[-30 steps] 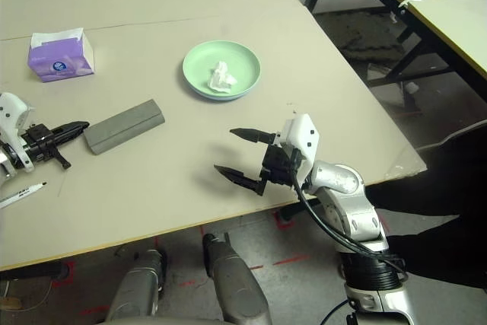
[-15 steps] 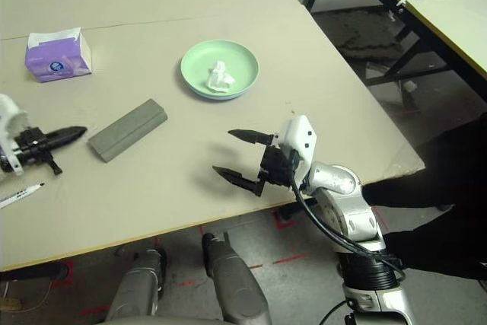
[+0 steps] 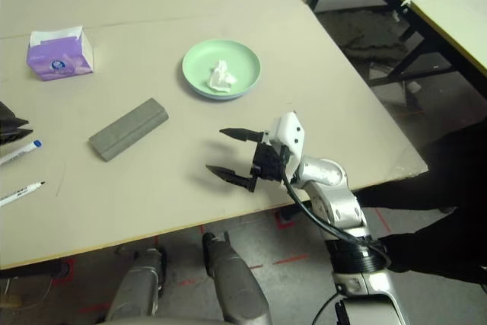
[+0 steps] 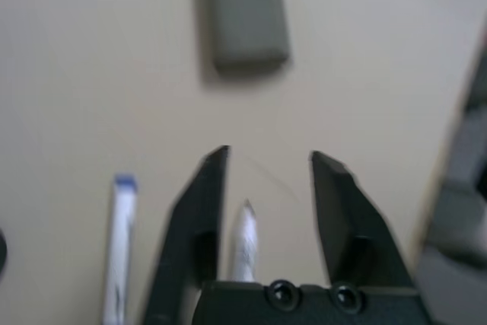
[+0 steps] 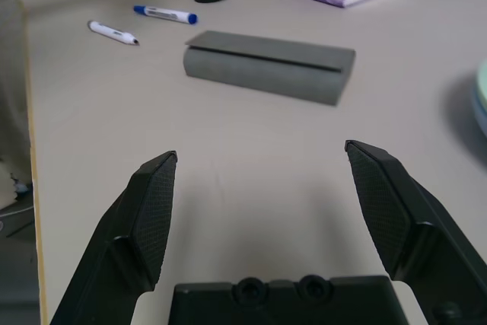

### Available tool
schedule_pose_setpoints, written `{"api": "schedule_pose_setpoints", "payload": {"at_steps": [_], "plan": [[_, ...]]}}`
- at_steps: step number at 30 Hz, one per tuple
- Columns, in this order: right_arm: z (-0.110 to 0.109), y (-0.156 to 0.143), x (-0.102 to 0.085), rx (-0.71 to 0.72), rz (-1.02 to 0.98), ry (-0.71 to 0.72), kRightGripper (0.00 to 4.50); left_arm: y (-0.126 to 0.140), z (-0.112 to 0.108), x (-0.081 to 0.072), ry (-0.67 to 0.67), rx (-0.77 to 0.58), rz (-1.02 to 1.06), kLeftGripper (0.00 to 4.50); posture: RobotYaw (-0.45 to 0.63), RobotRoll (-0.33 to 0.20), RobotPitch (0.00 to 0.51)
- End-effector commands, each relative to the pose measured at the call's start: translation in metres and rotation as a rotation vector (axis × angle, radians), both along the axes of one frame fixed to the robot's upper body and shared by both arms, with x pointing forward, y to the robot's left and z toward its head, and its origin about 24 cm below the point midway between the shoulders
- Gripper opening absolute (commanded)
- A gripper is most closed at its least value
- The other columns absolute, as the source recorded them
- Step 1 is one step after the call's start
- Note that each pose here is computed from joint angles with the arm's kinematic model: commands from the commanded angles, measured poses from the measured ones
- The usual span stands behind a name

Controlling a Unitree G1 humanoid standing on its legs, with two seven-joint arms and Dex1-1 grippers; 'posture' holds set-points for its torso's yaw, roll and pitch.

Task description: Organize and tidy the items on the table.

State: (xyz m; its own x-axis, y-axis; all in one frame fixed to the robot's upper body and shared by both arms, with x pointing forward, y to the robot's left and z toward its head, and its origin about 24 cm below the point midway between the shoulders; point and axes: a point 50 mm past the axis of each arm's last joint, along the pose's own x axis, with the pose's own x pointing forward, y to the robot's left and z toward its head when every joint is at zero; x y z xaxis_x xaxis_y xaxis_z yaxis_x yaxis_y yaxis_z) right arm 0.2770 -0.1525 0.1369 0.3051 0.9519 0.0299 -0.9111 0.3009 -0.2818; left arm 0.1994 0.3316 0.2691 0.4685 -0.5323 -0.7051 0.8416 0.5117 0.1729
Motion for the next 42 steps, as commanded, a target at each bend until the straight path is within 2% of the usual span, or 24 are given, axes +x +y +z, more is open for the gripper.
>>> {"api": "schedule_pose_setpoints", "payload": {"at_steps": [1, 3, 4, 10, 16, 27, 32, 42], "plan": [[0.000, 0.008, -0.002, 0.011, 0.031, 0.009, 4.50, -0.003, 0.017, -0.009, 0.101, 0.126, -0.017, 3.65, -0.02, 0.000, 0.280], [0.002, 0.011, -0.002, 0.015, 0.039, 0.008, 4.50, -0.004, 0.020, -0.010, 0.134, 0.191, -0.011, 4.42, -0.02, 0.000, 0.282], [0.002, 0.013, -0.003, 0.015, 0.042, 0.009, 4.50, -0.005, 0.020, -0.011, 0.151, 0.230, -0.010, 4.47, -0.02, 0.000, 0.283], [0.006, 0.017, -0.004, 0.024, 0.046, 0.008, 4.50, -0.013, 0.004, -0.014, 0.226, 0.375, -0.063, 4.47, -0.02, 0.000, 0.290], [0.007, 0.018, -0.006, 0.012, 0.054, 0.013, 4.50, -0.006, -0.021, -0.014, 0.262, 0.486, -0.071, 4.47, -0.03, 0.000, 0.284], [0.007, 0.017, -0.011, -0.012, 0.061, 0.014, 4.50, 0.009, -0.047, -0.011, 0.278, 0.570, -0.044, 4.47, -0.05, 0.000, 0.272], [0.007, 0.018, -0.013, -0.019, 0.070, 0.016, 4.50, 0.015, -0.054, -0.002, 0.212, 0.605, -0.040, 4.47, -0.05, 0.000, 0.269], [0.009, 0.021, -0.014, -0.027, 0.087, 0.009, 4.50, 0.022, -0.073, 0.008, 0.178, 0.597, -0.014, 4.47, -0.05, 0.000, 0.252]]}}
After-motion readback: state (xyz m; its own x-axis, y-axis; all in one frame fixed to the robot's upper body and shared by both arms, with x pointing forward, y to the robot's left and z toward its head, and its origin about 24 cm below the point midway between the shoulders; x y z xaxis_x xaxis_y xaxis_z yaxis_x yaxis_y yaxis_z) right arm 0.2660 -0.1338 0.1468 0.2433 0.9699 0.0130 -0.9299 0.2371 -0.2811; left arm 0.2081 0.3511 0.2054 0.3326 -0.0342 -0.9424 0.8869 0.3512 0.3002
